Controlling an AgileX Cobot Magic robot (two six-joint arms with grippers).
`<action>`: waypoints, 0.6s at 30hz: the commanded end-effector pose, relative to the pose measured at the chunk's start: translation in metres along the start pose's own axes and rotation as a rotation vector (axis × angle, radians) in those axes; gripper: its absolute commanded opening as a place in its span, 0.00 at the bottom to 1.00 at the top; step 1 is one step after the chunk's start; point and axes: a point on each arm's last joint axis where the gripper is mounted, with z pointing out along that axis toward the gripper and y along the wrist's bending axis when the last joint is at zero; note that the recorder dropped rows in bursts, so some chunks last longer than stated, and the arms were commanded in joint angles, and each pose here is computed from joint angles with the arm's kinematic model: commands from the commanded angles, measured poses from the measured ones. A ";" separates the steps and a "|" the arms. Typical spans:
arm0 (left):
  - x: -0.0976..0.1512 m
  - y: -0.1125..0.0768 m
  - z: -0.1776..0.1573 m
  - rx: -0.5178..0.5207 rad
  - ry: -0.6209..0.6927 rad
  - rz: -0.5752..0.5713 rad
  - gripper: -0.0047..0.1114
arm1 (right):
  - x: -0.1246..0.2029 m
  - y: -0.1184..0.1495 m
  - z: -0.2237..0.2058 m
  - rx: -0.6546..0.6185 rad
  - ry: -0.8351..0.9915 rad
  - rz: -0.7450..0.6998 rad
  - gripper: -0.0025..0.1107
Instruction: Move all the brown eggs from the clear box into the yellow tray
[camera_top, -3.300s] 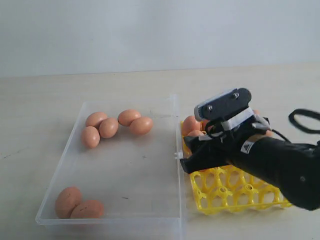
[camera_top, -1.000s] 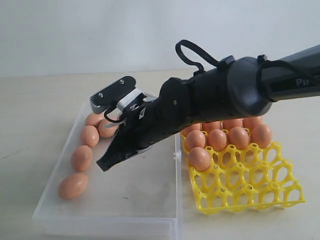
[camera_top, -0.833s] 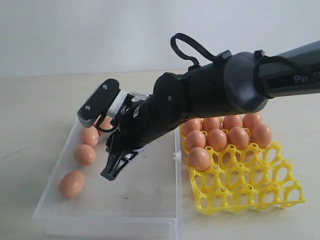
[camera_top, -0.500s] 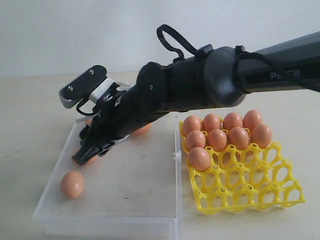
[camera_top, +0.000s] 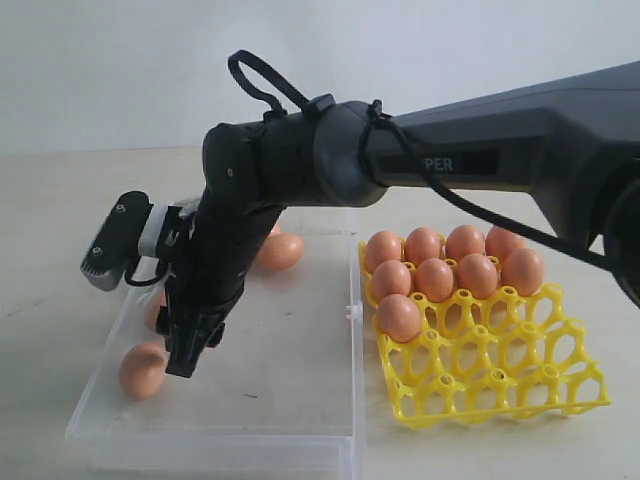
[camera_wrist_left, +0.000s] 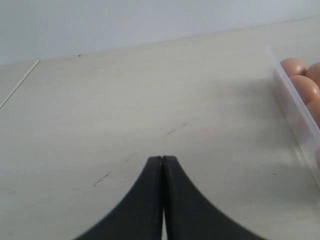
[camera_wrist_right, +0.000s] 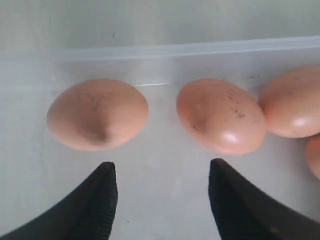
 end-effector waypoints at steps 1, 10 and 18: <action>-0.002 0.000 -0.001 0.005 -0.019 -0.006 0.04 | -0.004 -0.006 0.003 0.061 -0.025 -0.212 0.50; -0.002 0.000 -0.001 0.005 -0.019 -0.006 0.04 | -0.003 -0.012 0.023 0.129 -0.061 -0.307 0.50; -0.002 0.000 -0.001 0.005 -0.019 -0.006 0.04 | -0.003 -0.017 0.033 0.188 -0.094 -0.304 0.50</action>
